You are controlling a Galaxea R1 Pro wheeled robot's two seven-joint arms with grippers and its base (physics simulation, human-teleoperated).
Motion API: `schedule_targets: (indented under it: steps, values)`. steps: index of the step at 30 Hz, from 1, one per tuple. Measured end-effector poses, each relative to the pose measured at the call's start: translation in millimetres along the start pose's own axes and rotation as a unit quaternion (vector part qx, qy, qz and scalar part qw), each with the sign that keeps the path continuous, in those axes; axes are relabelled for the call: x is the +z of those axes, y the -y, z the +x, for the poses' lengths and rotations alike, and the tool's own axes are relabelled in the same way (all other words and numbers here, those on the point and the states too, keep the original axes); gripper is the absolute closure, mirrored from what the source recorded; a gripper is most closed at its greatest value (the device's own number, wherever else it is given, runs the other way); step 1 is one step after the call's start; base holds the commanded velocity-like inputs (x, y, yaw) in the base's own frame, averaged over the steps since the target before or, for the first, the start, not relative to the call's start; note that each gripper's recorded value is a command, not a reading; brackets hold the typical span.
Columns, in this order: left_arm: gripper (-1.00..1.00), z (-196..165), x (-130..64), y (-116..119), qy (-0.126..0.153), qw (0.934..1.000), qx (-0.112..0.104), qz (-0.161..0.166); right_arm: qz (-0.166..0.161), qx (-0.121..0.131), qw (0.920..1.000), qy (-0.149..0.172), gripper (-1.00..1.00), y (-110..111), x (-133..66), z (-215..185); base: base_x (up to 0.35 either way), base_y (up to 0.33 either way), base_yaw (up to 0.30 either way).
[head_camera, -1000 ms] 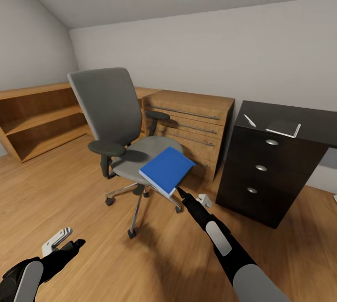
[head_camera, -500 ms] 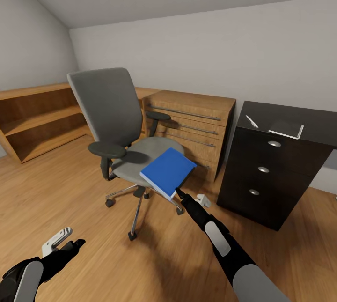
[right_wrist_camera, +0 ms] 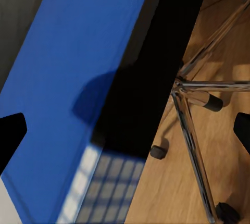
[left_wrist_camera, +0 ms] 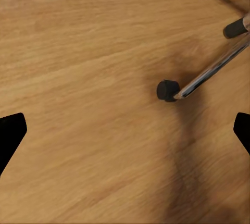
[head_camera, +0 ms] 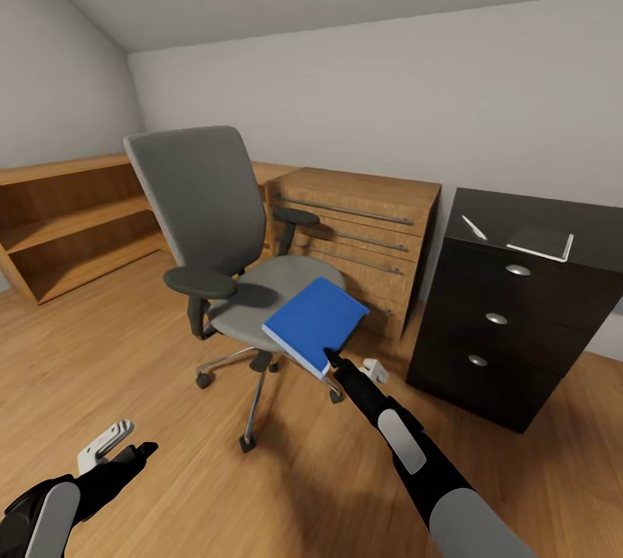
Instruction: In the bedroom, organize the workspace by keeping the computer under the desk, ensuring the monitor is on the desk, placing the keyboard on the desk next to the monitor, placing the mouse on the desk next to the keyboard, moving the folder from the swivel chair onto the desk next to the mouse, stacking the notebook on top of the folder with the pen on top of the notebook, and positioning the swivel chair next to the desk.
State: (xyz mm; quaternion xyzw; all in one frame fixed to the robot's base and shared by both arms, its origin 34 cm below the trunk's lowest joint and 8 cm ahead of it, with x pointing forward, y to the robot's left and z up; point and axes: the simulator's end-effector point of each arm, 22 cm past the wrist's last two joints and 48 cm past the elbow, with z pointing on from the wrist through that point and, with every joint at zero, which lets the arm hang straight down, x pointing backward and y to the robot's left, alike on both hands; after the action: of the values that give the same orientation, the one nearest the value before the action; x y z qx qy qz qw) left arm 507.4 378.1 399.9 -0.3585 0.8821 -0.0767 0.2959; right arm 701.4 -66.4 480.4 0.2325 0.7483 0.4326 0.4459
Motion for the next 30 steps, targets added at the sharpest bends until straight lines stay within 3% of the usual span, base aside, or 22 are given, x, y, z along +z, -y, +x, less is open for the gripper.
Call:
schedule_targets:
  steps: [30]
  values:
    - [-1.0,0,0.1,0,0.0,1.0,0.0,0.0,-0.007,-0.005,0.9997,-0.024,-1.0,-6,2.6,25,0.017,0.004,0.0]
